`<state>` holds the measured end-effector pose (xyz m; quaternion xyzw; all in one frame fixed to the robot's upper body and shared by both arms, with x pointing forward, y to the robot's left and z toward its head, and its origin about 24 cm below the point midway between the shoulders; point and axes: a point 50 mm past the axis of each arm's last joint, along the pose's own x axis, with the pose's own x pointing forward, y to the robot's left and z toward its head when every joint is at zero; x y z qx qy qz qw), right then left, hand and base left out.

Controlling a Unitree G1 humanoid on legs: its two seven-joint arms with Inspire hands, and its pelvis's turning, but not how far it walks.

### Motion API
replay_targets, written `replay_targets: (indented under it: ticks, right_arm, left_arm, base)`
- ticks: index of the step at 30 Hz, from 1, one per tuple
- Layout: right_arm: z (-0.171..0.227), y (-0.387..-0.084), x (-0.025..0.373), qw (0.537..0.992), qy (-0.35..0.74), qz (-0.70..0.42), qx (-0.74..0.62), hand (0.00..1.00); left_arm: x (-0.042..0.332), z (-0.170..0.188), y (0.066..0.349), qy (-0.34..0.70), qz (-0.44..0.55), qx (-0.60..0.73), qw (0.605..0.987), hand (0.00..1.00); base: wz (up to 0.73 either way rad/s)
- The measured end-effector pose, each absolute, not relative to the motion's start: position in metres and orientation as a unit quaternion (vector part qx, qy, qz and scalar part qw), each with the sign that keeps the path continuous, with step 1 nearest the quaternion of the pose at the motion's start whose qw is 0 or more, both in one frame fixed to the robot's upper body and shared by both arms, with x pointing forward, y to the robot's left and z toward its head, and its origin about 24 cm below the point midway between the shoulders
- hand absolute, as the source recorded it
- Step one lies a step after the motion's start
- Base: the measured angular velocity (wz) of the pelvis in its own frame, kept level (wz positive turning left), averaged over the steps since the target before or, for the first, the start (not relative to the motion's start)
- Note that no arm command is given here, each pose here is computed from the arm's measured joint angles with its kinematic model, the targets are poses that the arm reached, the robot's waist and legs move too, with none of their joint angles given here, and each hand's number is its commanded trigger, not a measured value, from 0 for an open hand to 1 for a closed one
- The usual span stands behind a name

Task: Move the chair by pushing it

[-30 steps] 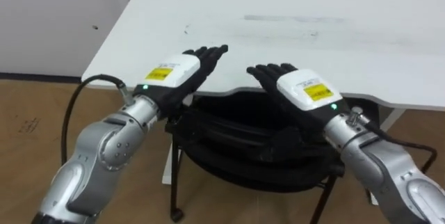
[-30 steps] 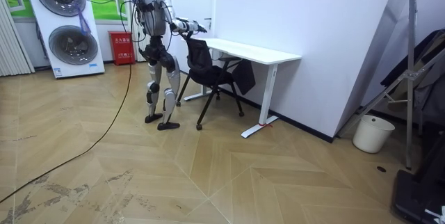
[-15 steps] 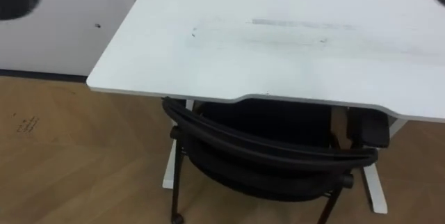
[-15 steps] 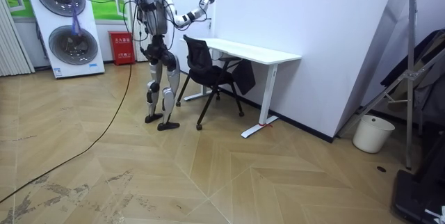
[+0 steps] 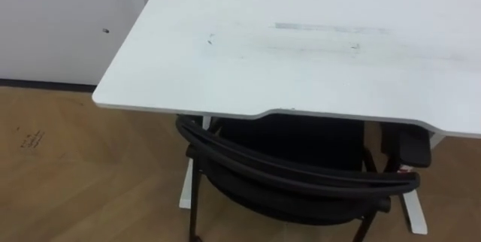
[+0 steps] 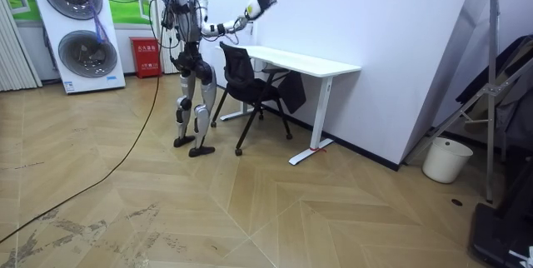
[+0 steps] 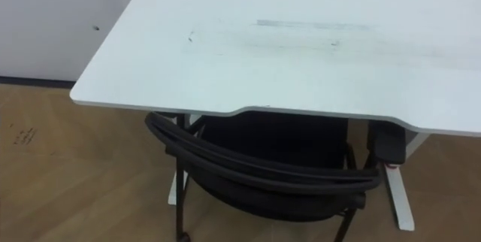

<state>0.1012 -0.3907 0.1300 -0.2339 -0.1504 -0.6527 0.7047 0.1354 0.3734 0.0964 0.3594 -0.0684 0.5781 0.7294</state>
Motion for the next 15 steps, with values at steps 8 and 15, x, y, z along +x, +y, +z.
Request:
replay_targets:
  ticks: [8,15]
  right_arm:
    - [-0.063,-0.349,0.033,0.725,0.271,-0.632,0.048,0.0]
    - [-0.148,-0.281,-0.046,0.656,0.527,-0.516,0.161,0.0]
  left_arm:
    - [0.074,-0.074,0.322,0.316,0.481,0.208,0.791,0.0]
    - [-0.014,-0.146,0.275,0.576,0.337,0.134,0.732,0.0]
  base:
    - [-0.1]
    - [0.01]
